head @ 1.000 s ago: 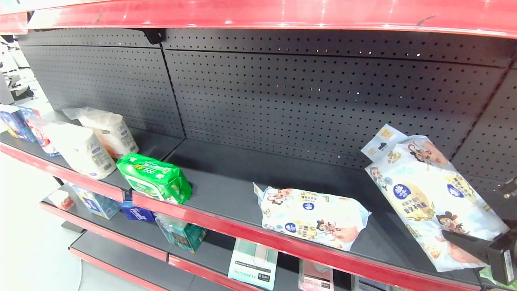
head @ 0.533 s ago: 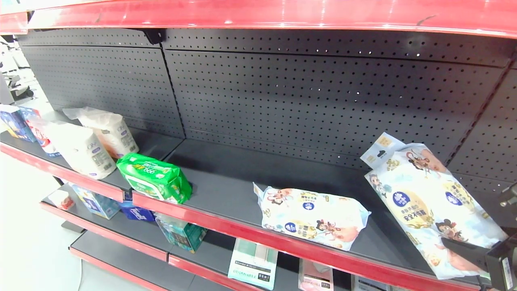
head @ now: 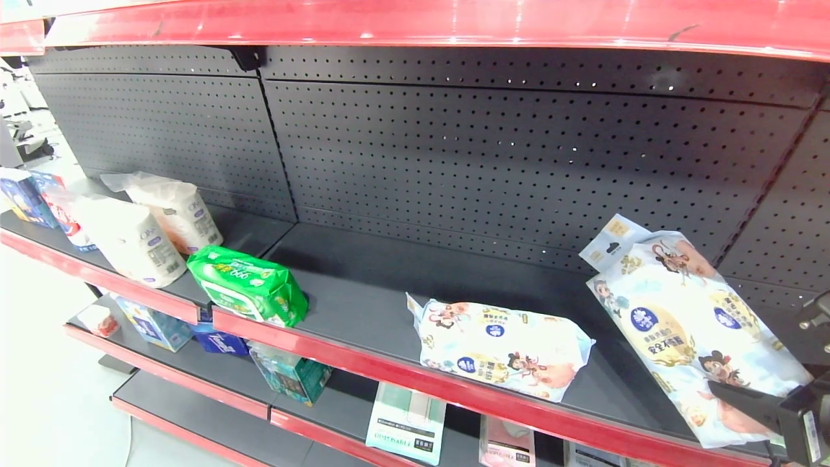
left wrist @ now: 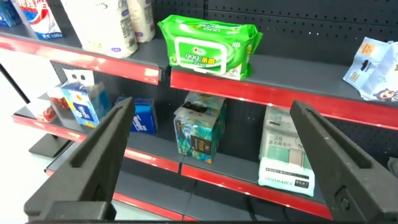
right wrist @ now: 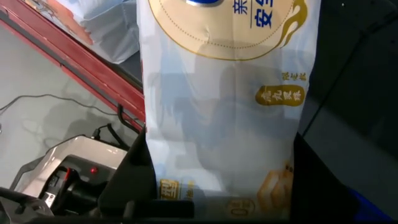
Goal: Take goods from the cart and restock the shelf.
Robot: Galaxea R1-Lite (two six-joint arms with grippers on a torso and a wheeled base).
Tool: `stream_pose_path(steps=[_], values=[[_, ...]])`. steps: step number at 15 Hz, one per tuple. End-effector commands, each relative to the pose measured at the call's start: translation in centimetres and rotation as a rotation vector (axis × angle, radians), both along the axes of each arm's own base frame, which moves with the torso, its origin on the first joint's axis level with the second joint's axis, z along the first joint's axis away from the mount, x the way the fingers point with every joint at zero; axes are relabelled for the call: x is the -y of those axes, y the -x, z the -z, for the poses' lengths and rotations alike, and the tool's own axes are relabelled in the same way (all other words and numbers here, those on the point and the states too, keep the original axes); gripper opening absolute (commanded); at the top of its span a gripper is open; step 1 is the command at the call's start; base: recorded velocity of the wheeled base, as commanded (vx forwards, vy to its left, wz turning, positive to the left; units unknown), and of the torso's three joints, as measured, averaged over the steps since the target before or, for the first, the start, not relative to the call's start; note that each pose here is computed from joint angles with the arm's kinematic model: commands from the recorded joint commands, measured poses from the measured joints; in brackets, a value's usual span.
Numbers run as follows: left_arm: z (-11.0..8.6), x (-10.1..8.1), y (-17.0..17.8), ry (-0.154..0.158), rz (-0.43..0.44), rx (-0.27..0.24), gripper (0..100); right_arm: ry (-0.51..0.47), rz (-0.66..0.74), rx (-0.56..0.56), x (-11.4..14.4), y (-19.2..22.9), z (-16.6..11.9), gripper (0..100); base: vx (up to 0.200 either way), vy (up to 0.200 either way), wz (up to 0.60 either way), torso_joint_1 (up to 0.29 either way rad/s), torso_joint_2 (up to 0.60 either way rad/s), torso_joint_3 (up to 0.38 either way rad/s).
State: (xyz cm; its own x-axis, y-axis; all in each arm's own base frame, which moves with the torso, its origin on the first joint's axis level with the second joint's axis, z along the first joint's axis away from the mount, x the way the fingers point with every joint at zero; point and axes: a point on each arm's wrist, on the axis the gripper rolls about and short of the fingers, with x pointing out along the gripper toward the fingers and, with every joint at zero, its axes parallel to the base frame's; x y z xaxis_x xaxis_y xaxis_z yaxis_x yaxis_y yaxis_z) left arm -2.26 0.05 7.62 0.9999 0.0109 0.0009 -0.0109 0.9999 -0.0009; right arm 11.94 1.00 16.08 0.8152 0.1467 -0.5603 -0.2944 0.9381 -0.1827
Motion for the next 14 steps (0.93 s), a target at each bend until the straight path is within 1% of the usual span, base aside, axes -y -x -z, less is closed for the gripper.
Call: stream_pose_path(steps=[1,4,7,8,11,14], values=[[0.0,0.0,0.0,0.001,0.0,0.001,100,0.005,0.004,0.0,0.0,-1.8,0.2,0,0.0,0.0,0.0,0.0,0.0,0.0],[0.0,0.0,0.0,0.001,0.0,0.001,100,0.035,-0.022,0.006,-0.2,-4.8,1.2,0,0.0,0.0,0.0,0.0,0.0,0.0],[0.0,0.0,0.0,0.001,0.0,0.001,100,0.051,-0.125,0.016,-0.4,-7.1,2.0,0,0.0,0.0,0.0,0.0,0.0,0.0],[0.0,0.0,0.0,0.001,0.0,0.001,100,0.06,-0.138,0.018,-0.3,-7.9,2.2,0,0.0,0.0,0.0,0.0,0.0,0.0],[0.0,0.0,0.0,0.001,0.0,0.001,100,0.101,-0.245,0.048,1.0,-11.8,3.1,0,0.0,0.0,0.0,0.0,0.0,0.0],[0.0,0.0,0.0,0.001,0.0,0.001,100,0.178,-0.374,0.118,2.9,-15.3,3.1,0,0.0,0.0,0.0,0.0,0.0,0.0]])
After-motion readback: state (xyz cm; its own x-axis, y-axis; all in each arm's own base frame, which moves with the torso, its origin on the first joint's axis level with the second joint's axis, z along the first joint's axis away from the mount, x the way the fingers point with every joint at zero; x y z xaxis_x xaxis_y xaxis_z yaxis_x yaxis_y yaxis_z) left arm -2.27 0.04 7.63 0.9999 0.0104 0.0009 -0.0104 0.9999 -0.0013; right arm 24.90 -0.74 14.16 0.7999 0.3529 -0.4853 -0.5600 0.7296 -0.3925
